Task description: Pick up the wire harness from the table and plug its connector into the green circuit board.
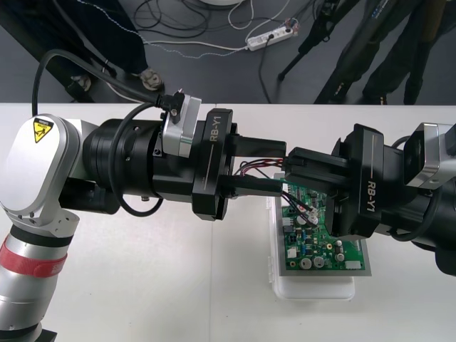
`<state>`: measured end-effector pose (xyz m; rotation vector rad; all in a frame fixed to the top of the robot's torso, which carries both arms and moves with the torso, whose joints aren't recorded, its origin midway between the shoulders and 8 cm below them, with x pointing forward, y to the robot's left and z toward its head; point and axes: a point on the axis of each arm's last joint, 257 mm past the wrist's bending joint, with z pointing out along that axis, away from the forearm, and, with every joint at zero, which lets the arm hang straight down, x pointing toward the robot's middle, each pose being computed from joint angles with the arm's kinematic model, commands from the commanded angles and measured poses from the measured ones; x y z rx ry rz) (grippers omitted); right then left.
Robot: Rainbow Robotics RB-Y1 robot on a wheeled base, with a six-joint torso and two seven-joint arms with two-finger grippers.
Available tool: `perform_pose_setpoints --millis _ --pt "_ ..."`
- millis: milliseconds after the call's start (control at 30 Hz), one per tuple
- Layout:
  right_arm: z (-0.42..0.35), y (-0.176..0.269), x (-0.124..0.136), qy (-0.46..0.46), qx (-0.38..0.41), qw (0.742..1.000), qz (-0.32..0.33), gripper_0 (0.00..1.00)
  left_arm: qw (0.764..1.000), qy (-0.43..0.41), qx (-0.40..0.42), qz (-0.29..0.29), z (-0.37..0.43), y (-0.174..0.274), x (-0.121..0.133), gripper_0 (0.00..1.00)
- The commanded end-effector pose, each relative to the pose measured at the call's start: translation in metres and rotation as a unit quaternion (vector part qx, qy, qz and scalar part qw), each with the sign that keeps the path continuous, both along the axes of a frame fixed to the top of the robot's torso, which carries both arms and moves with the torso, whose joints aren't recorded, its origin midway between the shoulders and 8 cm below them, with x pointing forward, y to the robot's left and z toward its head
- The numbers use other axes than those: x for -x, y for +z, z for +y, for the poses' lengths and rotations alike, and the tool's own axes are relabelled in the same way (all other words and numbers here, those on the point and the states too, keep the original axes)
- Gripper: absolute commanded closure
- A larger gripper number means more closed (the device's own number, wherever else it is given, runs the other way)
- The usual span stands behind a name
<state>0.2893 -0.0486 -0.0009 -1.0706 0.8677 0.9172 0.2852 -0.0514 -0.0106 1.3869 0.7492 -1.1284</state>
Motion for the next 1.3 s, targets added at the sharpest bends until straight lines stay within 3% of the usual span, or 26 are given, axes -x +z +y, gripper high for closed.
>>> perform_pose_setpoints --millis 33,1300 --pt "0.007 0.011 0.016 0.019 0.001 0.999 -0.032 1.00 0.999 0.016 0.030 -0.024 0.000 0.018 -0.006 0.62" --pt "0.002 0.009 0.016 0.018 0.009 0.999 -0.035 1.00 0.999 0.029 0.020 -0.010 0.021 0.009 -0.013 0.66"
